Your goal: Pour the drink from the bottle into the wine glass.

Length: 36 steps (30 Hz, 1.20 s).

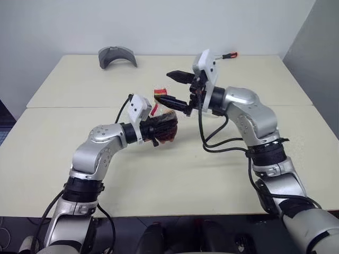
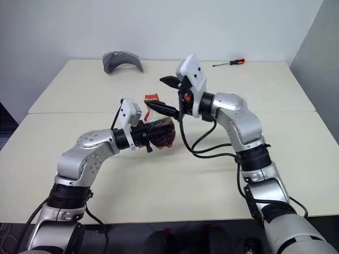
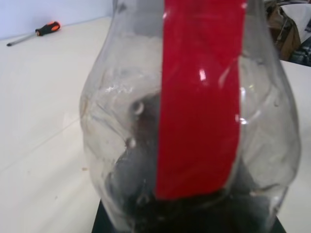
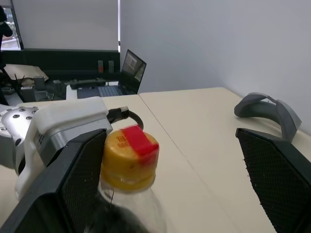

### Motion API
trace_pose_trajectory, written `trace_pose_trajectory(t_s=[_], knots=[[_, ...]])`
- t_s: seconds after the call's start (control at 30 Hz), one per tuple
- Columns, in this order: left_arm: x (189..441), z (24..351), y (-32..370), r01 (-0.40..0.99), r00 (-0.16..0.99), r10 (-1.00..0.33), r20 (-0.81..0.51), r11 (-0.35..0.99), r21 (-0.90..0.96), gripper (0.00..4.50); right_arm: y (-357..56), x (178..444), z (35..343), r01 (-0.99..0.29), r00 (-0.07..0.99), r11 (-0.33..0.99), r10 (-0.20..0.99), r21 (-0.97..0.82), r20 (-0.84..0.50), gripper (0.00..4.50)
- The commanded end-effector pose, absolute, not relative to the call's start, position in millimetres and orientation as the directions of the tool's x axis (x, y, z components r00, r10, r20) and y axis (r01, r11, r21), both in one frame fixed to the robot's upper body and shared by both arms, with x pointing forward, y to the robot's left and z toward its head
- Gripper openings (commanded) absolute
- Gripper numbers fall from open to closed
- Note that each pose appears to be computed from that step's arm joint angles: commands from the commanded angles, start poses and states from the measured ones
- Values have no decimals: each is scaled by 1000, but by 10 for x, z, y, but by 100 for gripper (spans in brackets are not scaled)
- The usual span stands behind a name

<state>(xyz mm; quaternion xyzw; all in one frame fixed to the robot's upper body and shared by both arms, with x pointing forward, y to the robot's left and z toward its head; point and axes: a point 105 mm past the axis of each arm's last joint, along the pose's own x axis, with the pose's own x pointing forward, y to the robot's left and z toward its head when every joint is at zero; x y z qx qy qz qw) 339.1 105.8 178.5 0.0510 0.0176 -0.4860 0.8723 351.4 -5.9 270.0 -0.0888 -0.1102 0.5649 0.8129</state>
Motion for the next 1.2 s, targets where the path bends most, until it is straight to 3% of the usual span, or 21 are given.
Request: trace_pose_trajectory(t_s=[0.03,0.3,0.4,0.53,0.63,1.2], knots=[[3280,2118,1086,849,508,-861,9,503,160,90,-380,3565,2861,-858,417,434,901,-275,123,450],[3283,2162,1101,844,515,-857,14,510,167,86,-562,3572,2844,-850,443,451,892,-271,93,450],[3289,2172,1085,846,511,-860,16,506,168,86,-501,3490,2835,-886,386,397,918,-240,94,450],[3311,2182,1062,850,504,-864,16,499,170,86,-280,3240,2848,-950,233,252,965,-182,121,450],[3321,2185,1054,851,501,-865,16,496,170,86,-170,3165,2890,-962,188,211,972,-170,141,450],[3317,2193,1025,855,496,-868,19,491,167,86,46,3359,2987,-937,251,290,947,-197,199,450]])
